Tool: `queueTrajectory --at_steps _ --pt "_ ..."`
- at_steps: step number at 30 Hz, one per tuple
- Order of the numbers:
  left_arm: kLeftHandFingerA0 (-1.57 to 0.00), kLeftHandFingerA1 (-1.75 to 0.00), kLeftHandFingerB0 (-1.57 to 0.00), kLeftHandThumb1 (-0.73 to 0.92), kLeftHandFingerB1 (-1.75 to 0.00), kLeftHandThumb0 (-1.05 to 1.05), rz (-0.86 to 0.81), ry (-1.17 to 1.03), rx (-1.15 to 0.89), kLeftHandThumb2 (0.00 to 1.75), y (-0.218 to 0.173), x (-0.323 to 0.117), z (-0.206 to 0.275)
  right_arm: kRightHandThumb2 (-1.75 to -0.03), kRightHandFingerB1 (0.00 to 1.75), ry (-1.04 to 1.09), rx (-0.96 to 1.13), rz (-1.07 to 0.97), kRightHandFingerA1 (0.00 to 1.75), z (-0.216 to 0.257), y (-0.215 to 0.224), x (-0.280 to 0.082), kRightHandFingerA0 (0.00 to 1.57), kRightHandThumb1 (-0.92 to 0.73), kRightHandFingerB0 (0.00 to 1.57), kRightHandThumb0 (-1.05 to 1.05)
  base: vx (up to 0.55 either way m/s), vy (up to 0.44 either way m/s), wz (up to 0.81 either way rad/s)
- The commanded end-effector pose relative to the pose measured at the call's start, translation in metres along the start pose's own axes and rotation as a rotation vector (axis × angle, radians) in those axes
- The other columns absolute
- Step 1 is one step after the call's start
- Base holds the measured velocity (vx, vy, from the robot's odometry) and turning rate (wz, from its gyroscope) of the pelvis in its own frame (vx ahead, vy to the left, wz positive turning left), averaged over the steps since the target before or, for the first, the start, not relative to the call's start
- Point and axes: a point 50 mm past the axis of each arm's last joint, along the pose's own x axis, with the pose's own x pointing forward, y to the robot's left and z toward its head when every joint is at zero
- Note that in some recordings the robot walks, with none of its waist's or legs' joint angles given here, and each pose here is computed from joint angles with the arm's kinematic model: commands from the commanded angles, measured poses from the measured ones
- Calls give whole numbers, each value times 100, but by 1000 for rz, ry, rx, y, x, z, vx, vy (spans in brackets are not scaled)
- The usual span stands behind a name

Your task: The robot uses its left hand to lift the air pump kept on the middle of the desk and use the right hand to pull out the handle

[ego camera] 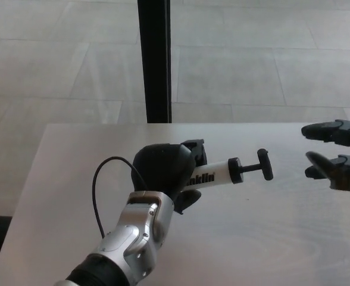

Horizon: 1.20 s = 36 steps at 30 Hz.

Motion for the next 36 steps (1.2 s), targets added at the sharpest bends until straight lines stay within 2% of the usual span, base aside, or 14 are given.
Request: queueTrajectory --at_steps 1,5,10,12,15,17,20,23,28,32,33,34,35,36 --pt "-91 -175 -74 56 -156 -21 11 34 -19 110 3 4 -2 -54 32 -2 -125 125 60 11 6 0 37 -47 32 -31 0 0 0" --pt "-92 -175 -73 54 -159 -24 21 57 -59 119 2 5 -2 -53 33 29 -171 157 65 13 13 4 33 -42 28 -33 0 0 0" --pt "-91 -175 -75 57 -154 -24 54 62 -72 109 2 4 1 -53 32 43 -191 161 63 11 19 7 35 -42 28 -36 0 0 0" --pt "-88 -175 -69 62 -158 -24 46 63 -97 93 1 3 2 -54 34 19 -203 108 60 11 24 9 45 -47 33 -35 0 0 0" --pt "-90 -175 -71 63 -159 -25 26 69 -97 97 -2 2 3 -56 38 -4 -192 43 70 11 26 12 65 -53 39 -32 0 0 0" --pt "-91 -175 -76 62 -155 -24 36 72 -115 101 -2 2 4 -57 39 -13 -209 22 74 10 26 14 68 -55 40 -34 0 0 0" --pt "-85 -175 -71 71 -149 -26 21 75 -140 84 -2 1 7 -56 41 -21 -222 7 85 9 27 17 72 -55 39 -35 0 0 0" --pt "-88 -170 -75 67 -132 -24 13 76 -152 94 -2 -1 13 -57 42 -34 -235 -34 85 7 25 20 75 -57 45 -35 0 0 0" --pt "-93 -175 -75 57 -152 -21 22 67 -121 108 -8 -6 16 -60 46 -85 -243 -145 79 7 24 23 84 -69 55 -31 0 0 0" --pt "-93 -175 -77 54 -151 -20 21 59 -103 115 -10 -7 15 -61 50 -137 -253 -201 91 10 24 23 92 -73 60 -29 0 0 0" --pt "-94 -175 -78 49 -154 -21 25 56 -93 121 -11 -7 16 -63 55 -143 -256 -209 107 11 24 23 98 -76 68 -27 0 0 0" --pt "-94 -175 -78 49 -154 -21 32 51 -78 121 -11 -7 16 -63 55 -151 -259 -222 107 12 24 23 98 -76 68 -27 0 0 0" --pt "-93 -175 -77 52 -154 -21 30 51 -78 118 -11 -7 16 -67 63 -160 -255 -227 120 12 24 23 98 -74 73 -26 0 0 0" --pt "-93 -175 -77 56 -150 -23 28 50 -72 110 -11 -7 16 -85 82 -181 -249 -239 149 13 24 23 90 -66 88 -16 0 0 0"
